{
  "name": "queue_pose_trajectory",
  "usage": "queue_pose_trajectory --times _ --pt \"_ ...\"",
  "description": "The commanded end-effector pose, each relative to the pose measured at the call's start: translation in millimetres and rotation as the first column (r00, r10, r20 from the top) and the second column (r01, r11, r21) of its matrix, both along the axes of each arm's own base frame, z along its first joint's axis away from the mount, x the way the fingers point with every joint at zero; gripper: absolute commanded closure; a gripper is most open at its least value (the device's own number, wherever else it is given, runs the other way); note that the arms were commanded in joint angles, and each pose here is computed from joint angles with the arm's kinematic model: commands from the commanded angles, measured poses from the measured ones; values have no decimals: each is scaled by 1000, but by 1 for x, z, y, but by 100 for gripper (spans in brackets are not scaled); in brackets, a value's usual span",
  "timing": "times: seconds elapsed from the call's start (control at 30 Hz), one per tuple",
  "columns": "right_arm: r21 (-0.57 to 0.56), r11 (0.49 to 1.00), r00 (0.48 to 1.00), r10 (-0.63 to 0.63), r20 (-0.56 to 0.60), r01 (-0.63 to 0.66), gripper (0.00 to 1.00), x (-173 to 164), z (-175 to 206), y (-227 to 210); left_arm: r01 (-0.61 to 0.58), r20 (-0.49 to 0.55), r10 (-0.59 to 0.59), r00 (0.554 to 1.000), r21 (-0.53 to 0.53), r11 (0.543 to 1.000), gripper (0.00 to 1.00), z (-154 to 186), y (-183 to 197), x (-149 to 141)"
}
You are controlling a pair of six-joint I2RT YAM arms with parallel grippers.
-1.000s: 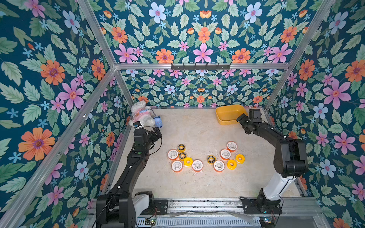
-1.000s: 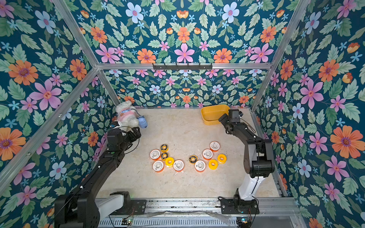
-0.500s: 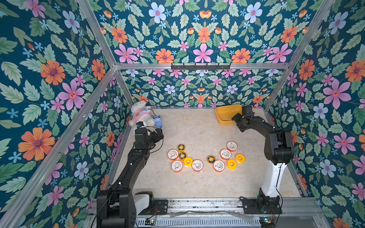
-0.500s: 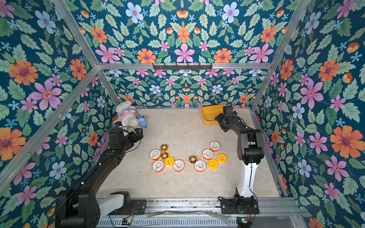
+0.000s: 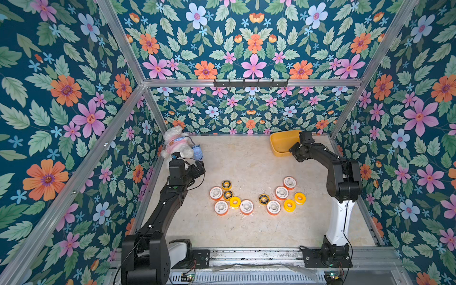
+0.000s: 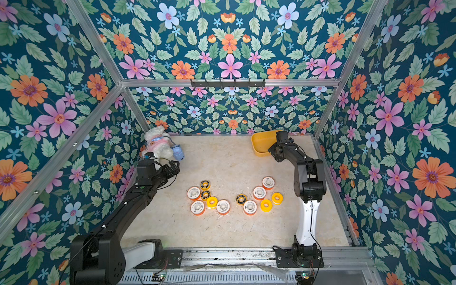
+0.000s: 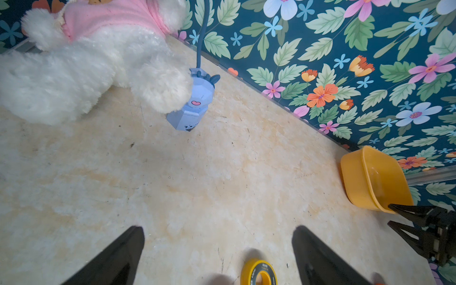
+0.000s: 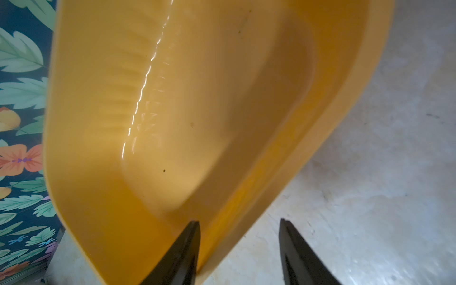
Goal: Put the sealing tape into the storage box
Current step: Move the storage box to the center of the board.
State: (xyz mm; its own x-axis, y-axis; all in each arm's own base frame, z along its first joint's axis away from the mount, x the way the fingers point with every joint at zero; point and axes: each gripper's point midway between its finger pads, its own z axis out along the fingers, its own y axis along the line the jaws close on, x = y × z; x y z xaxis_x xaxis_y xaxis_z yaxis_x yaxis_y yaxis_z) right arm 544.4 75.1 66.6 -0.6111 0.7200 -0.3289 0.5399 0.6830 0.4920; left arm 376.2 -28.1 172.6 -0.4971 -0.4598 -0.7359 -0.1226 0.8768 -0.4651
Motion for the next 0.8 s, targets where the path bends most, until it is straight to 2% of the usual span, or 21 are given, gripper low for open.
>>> queue_pose_trajectory --times 0.0,0.07,0.2,0.57,0.77 --pt "-29 999 999 30 -36 -31 51 -8 -5 2 11 6 -11 1000 -9 1000 0 3 -2 0" --pt "-38 998 998 44 -38 -45 58 -9 -5 5 16 9 -16 1000 -8 1000 0 4 -3 0" --pt "-65 994 995 82 -52 -85 67 -13 -5 9 24 10 -24 1000 -8 1000 0 4 -4 -2" --pt "-111 986 990 119 -72 -126 67 -5 -3 11 39 4 -39 999 -17 999 0 2 -9 -2" --pt "-165 964 976 194 -97 -208 80 -10 0 30 48 2 -48 999 -20 999 0 2 -11 -1"
